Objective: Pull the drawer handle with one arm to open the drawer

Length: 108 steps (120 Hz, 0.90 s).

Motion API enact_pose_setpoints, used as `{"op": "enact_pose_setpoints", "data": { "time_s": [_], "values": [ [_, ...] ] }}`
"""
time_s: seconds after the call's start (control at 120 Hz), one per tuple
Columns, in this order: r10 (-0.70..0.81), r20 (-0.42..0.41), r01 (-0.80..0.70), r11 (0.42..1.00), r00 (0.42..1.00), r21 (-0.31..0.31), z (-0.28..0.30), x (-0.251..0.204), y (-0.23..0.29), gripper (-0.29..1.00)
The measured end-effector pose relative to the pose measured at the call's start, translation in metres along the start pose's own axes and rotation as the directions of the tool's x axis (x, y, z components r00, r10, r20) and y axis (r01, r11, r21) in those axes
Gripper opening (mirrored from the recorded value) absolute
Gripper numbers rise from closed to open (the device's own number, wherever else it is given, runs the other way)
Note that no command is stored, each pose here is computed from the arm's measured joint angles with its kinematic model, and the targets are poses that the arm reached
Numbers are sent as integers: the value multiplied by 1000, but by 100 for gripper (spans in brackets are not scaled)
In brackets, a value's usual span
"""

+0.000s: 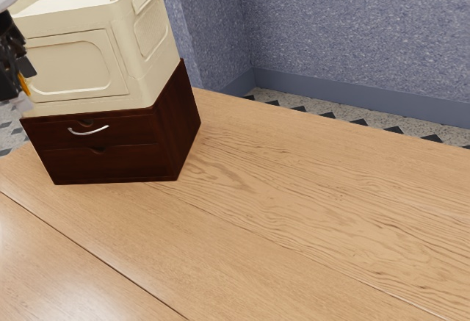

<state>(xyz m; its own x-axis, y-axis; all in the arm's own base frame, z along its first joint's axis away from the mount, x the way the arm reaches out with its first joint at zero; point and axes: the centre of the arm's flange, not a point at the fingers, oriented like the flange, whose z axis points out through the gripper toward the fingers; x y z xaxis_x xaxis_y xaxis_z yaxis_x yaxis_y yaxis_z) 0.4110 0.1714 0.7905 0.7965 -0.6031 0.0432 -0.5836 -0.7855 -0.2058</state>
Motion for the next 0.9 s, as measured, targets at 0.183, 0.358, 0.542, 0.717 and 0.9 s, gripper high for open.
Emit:
{"op": "enact_pose_setpoints", "data": {
  "time_s": [0.183, 0.358, 0.542, 0.717, 0.9],
  "values": [
    [123, -14, -123, 992, 992, 26, -3, 6, -3, 70],
    [199, 24, -198, 980, 980, -30, 42, 28, -26, 70],
    [288, 5, -287, 958, 958, -21, 38, 40, -16, 70],
    [353, -1, -353, 935, 936, -28, 38, 32, 4, 70],
    [391, 21, -390, 920, 920, -33, 50, 3, 28, 70]
  ]
}}
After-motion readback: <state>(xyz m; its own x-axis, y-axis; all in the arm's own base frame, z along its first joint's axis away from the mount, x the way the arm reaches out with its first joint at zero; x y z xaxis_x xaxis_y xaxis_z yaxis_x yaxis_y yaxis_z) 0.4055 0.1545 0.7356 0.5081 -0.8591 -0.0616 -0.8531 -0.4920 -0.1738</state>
